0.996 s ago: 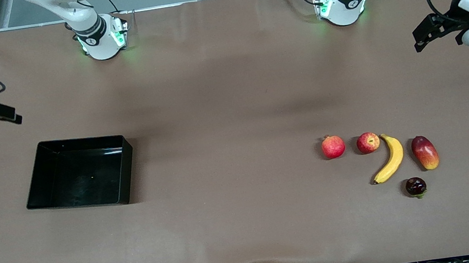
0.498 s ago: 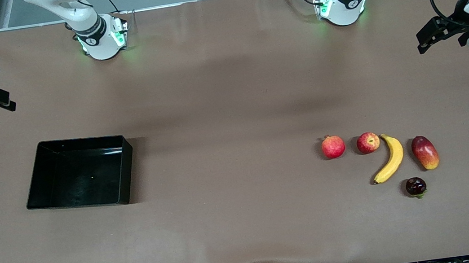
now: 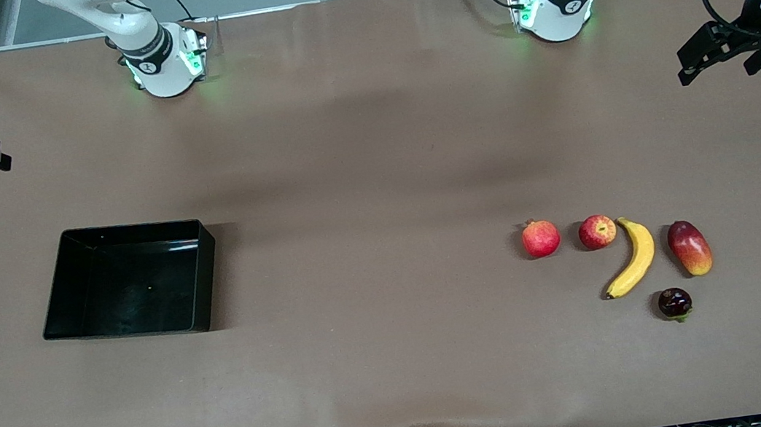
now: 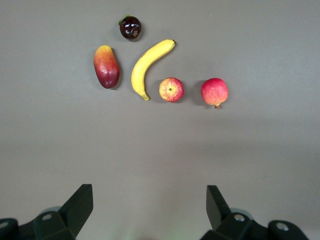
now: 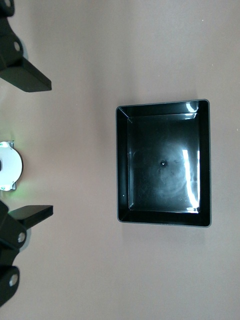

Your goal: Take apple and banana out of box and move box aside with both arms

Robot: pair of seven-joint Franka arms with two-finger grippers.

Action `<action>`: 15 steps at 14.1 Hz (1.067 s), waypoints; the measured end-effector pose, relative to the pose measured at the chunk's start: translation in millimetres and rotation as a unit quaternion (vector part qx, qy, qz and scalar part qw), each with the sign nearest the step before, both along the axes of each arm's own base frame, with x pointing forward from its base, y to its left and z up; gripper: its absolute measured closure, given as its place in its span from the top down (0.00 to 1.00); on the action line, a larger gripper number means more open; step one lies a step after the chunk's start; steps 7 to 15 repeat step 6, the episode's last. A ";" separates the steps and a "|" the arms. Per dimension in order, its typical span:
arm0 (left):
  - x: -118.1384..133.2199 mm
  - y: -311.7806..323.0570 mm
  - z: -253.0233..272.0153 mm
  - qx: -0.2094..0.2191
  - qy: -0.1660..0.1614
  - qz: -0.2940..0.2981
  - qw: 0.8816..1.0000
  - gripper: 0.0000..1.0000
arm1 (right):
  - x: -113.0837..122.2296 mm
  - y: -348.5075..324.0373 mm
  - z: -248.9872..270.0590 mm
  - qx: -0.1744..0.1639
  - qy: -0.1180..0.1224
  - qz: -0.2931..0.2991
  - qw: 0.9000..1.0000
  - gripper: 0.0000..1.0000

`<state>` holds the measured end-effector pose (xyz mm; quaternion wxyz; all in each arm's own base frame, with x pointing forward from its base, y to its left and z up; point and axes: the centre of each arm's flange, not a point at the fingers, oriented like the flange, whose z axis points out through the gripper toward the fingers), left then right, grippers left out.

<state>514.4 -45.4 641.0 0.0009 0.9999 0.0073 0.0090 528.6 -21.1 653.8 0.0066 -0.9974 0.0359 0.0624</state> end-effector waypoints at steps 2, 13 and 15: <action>0.2 1.3 6.2 0.000 -0.007 0.001 1.000 1.00 | 0.2 -0.5 0.2 0.000 -0.001 0.000 1.000 1.00; 0.6 4.0 9.6 0.004 -0.010 0.003 1.000 1.00 | 0.9 -0.6 0.6 0.000 -0.004 -0.001 1.000 1.00; 0.6 4.0 9.6 0.004 -0.010 0.003 1.000 1.00 | 0.9 -0.6 0.6 0.000 -0.004 -0.001 1.000 1.00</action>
